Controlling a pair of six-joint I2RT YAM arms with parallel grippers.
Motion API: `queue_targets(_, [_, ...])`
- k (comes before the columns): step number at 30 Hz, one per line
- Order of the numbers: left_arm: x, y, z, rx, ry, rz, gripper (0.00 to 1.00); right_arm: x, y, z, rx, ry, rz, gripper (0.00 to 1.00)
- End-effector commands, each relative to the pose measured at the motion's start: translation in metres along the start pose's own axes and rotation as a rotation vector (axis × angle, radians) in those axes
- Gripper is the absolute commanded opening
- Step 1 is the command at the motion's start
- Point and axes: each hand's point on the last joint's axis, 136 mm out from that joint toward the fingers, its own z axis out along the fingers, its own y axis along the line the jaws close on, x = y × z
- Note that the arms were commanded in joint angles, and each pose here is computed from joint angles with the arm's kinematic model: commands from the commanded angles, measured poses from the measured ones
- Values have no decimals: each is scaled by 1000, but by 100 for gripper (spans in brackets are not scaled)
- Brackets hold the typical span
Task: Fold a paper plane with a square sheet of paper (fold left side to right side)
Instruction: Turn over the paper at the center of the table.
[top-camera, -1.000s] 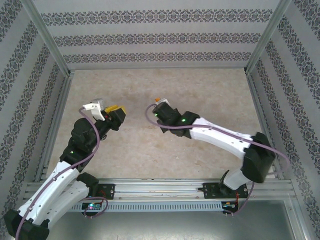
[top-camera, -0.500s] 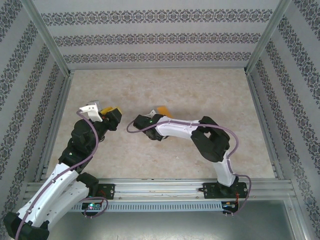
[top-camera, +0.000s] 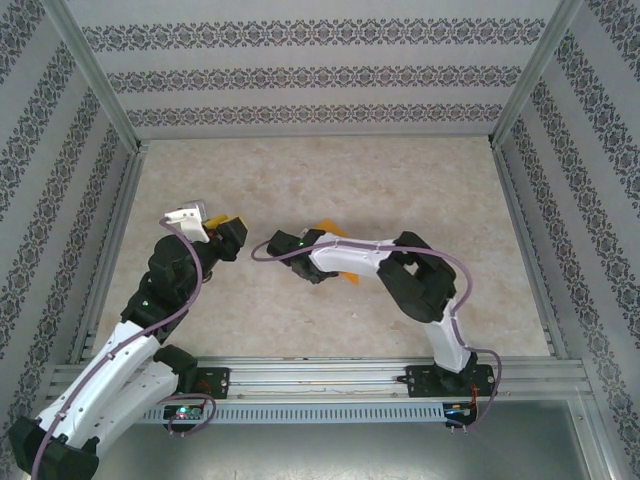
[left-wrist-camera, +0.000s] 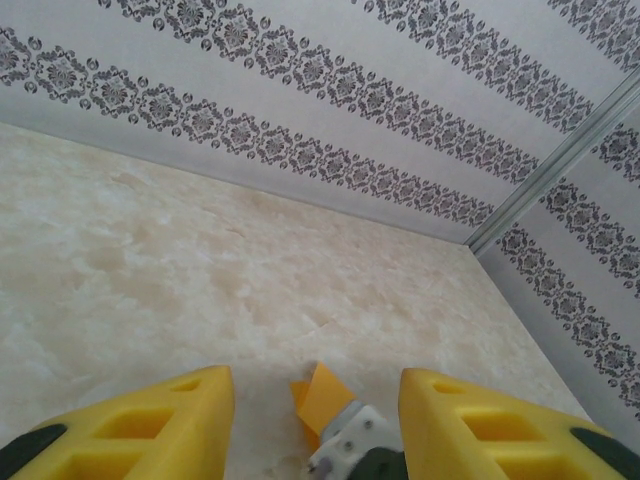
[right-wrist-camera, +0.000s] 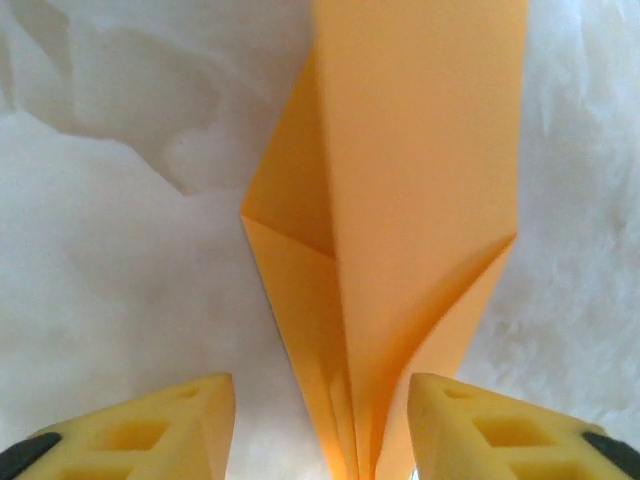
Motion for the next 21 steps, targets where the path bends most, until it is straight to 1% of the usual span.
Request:
queue_targets(1, [-1,-10,1,35,18,24,51,-8,-12,-26,-112,-63,124,57])
queue_targets(7, [20,-5,16,33,76,-55,59,-5,-44,-49,-193,-150,252,69])
queue_targets(10, [37,-5,30,49,129,-107,59,0,-60,-56,-267,-201,343,73])
queue_targets(14, [65,-7,54,67,237,-159,59,9,-80,-56,-390,-267,496,75])
queue_targets(16, [79,-8,67,81,285,-193,61,15,-88,-54,-454,-290,579,77])
queue_targets(18, [95,-8,79,91,340,-230,64,23,-99,-48,-507,-305,676,83])
queue_targets(21, [121,-10,98,113,419,-305,65,34,-110,-42,-585,-332,802,91])
